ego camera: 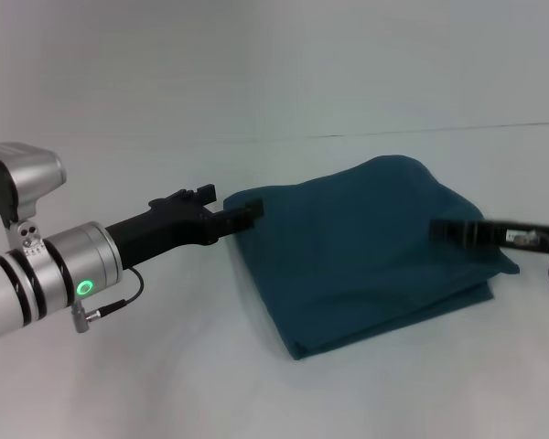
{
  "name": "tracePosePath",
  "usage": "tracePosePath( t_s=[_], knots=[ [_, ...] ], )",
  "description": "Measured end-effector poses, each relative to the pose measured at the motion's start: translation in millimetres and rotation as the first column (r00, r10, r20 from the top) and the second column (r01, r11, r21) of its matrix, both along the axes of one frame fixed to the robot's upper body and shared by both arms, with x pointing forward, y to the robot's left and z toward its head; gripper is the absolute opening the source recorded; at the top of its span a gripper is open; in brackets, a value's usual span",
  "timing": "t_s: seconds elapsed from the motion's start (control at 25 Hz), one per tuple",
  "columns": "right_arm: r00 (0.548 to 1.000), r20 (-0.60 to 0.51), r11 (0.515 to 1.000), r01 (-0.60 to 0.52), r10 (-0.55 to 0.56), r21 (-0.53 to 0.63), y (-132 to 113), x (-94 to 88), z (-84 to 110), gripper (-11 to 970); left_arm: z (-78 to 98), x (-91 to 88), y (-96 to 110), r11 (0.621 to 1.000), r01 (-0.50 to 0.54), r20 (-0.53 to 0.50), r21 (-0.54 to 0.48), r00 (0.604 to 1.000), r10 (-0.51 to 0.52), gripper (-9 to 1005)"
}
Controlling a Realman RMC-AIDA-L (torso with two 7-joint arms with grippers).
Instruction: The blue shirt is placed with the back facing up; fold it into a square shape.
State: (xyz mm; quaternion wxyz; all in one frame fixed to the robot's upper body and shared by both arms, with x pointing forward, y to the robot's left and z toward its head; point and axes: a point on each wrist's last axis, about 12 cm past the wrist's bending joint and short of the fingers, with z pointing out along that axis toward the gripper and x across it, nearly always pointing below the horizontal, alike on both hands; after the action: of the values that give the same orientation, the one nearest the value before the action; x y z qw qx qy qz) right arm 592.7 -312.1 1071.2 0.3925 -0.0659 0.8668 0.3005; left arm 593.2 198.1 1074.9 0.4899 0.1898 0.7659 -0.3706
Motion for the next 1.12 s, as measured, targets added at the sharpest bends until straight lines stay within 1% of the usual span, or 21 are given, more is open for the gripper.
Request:
tracePosePath(
  t_s=[0.08, 0.16, 0.32, 0.4, 0.52, 0.68, 0.92, 1.12],
  knots=[
    [0.999, 0.046, 0.999, -0.01, 0.008, 0.034, 0, 0.2, 7.0, 10, 0.1, 0.1, 0, 1.0, -0.001, -0.002, -0.001, 1.0, 0.001, 941],
    [0.997, 0.068, 0.998, -0.023, 0.02, 0.056, 0, -0.5, 11.1, 13, 0.0, 0.2, 0, 1.0, -0.002, -0.004, -0.003, 1.0, 0.002, 941],
    [0.996, 0.084, 0.996, -0.022, 0.015, 0.084, -3, -2.0, 14.4, 20, -0.4, 3.0, 0, 1.0, -0.021, -0.015, 0.001, 1.0, 0.021, 940],
    [0.995, 0.098, 0.995, -0.022, 0.012, 0.101, -5, -2.1, 18.3, 24, 0.1, 7.0, -1, 0.999, -0.045, -0.041, -0.007, 0.998, 0.044, 940],
    [0.991, 0.134, 0.989, -0.047, 0.028, 0.142, -9, -3.1, 31.2, 29, 0.5, 11.1, -3, 0.998, -0.066, -0.07, -0.013, 0.995, 0.065, 940],
    [0.985, 0.168, 0.978, -0.073, 0.041, 0.193, -18, -6.9, 47.2, 36, -3.7, 14.5, -5, 0.996, -0.093, -0.101, 0.005, 0.99, 0.093, 940],
    [0.98, 0.181, 0.969, -0.118, 0.079, 0.216, -26, -12.6, 56.6, 47, -12.9, 20.0, -7, 0.988, -0.152, -0.155, 0.042, 0.975, 0.156, 939],
    [0.98, 0.184, 0.968, -0.121, 0.081, 0.219, -28, -12.8, 58.5, 276, -18.5, 23.4, -7, 0.978, -0.192, -0.169, 0.084, 0.964, 0.204, 938]
  ],
)
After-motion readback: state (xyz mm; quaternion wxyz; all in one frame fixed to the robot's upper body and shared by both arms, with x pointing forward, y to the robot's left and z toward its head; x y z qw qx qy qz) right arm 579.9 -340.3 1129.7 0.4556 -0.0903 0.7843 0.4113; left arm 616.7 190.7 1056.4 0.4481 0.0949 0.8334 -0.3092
